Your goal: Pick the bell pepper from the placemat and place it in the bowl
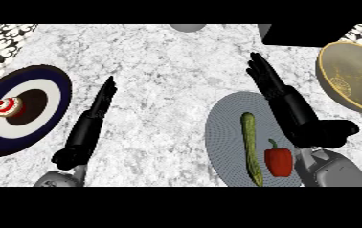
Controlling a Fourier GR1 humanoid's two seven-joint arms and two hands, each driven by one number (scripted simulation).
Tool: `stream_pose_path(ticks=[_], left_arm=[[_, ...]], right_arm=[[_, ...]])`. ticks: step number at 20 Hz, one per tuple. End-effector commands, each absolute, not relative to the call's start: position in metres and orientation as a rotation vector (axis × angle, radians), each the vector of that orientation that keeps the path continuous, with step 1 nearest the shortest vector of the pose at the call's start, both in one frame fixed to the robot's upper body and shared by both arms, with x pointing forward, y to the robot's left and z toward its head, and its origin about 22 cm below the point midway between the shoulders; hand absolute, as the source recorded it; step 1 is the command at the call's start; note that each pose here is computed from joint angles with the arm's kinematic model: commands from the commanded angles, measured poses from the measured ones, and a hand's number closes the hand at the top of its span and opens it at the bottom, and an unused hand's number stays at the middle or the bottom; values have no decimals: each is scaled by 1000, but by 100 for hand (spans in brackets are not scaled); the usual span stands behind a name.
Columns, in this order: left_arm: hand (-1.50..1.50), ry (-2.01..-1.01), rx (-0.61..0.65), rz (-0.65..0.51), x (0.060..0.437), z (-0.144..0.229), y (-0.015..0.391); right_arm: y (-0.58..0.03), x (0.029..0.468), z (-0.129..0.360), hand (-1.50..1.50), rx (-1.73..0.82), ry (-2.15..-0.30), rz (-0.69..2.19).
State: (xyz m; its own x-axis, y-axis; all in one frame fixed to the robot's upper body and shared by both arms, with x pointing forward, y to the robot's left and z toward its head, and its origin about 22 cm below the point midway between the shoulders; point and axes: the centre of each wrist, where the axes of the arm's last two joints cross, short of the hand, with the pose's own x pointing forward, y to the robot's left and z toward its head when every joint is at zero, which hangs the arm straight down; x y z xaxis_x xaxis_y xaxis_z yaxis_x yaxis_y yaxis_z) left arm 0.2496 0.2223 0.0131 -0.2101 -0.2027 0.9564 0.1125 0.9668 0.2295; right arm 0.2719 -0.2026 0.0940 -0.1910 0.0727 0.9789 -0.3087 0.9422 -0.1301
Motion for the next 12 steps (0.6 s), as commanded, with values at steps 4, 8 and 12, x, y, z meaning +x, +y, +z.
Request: stream_pose_path(ticks=[4,8,12], left_arm=[[0,-1679,296,-110,261,36,276],[0,-1604,385,-72,253,25,299],[0,-1540,438,14,248,33,325]], right_arm=[[-252,257,156,150,-80,-1963,514],[-338,260,143,-150,-771,-1476,832],[-329,210,102,-150,-860,-1528,510]])
